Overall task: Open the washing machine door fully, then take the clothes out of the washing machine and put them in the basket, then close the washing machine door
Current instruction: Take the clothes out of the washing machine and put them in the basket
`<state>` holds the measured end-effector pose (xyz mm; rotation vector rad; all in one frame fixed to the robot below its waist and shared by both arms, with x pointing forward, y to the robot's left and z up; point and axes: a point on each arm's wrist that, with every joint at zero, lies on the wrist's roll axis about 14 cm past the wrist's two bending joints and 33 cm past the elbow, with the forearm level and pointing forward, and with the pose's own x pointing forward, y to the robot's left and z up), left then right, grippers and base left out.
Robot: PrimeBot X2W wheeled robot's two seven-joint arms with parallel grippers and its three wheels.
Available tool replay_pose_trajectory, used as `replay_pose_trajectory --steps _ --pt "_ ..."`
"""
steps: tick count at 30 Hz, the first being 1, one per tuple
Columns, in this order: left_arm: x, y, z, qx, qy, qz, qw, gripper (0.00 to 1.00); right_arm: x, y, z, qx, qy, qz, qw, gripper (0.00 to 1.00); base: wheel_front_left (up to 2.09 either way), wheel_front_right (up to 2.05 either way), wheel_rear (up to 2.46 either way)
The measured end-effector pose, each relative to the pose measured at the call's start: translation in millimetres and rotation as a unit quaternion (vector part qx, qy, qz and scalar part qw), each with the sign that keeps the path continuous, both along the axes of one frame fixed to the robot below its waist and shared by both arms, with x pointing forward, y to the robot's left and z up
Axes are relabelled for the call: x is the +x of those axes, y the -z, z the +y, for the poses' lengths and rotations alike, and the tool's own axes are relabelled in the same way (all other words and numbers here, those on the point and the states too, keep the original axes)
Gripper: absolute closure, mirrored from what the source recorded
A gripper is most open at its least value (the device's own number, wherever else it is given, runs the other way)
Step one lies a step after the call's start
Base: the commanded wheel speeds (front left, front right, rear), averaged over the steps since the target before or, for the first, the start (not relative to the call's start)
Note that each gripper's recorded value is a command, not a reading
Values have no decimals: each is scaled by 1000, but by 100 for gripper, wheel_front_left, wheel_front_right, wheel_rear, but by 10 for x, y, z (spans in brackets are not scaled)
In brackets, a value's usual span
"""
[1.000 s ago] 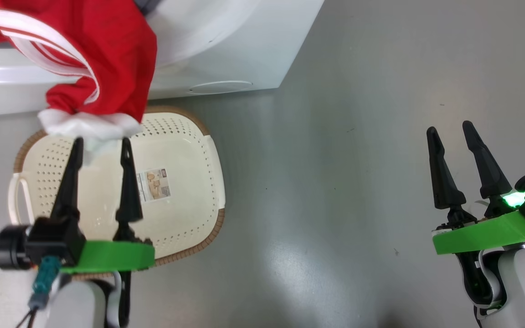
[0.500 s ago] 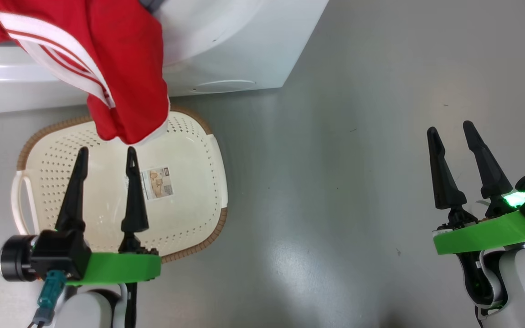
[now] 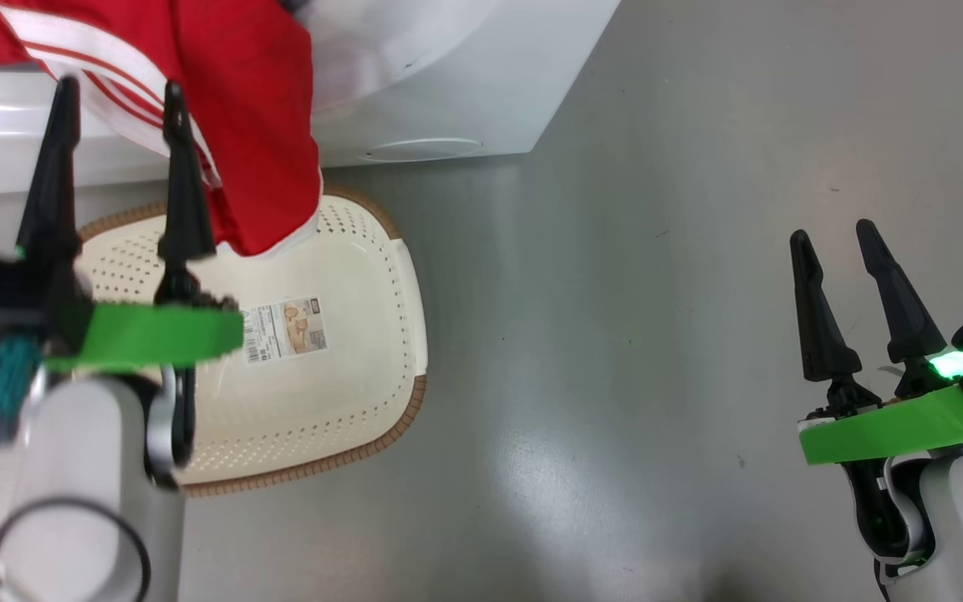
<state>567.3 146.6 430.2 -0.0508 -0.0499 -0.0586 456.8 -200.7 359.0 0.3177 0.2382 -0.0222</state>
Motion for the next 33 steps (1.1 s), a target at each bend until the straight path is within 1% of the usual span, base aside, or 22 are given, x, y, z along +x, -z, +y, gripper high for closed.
replay_pose_trajectory --steps 10,16,22,23,24,25,29,33 --pt "605 6 -197 29 48 16 998 0 -4 52 -7 0 2 6 1000 0 0 0 0" --pt "821 195 -309 46 75 75 993 0 3 86 -20 -1 4 9 1000 0 0 0 0" --pt "923 366 -292 59 76 125 988 0 2 89 -37 -2 5 9 1000 0 0 0 0" --pt "932 374 -300 59 78 129 987 7 2 84 -40 -2 6 9 1000 0 0 0 0" --pt "940 379 -304 60 79 133 986 23 3 76 -43 -2 6 8 1000 0 0 0 0" --pt "947 386 -302 61 79 137 986 51 3 67 -45 -3 6 7 1000 0 0 0 0" --pt "927 438 -291 64 79 156 983 100 6 27 -46 -3 6 2 1000 0 0 0 0" --pt "905 440 -286 61 81 157 982 100 11 -9 -39 -2 6 -2 1000 0 0 0 0"
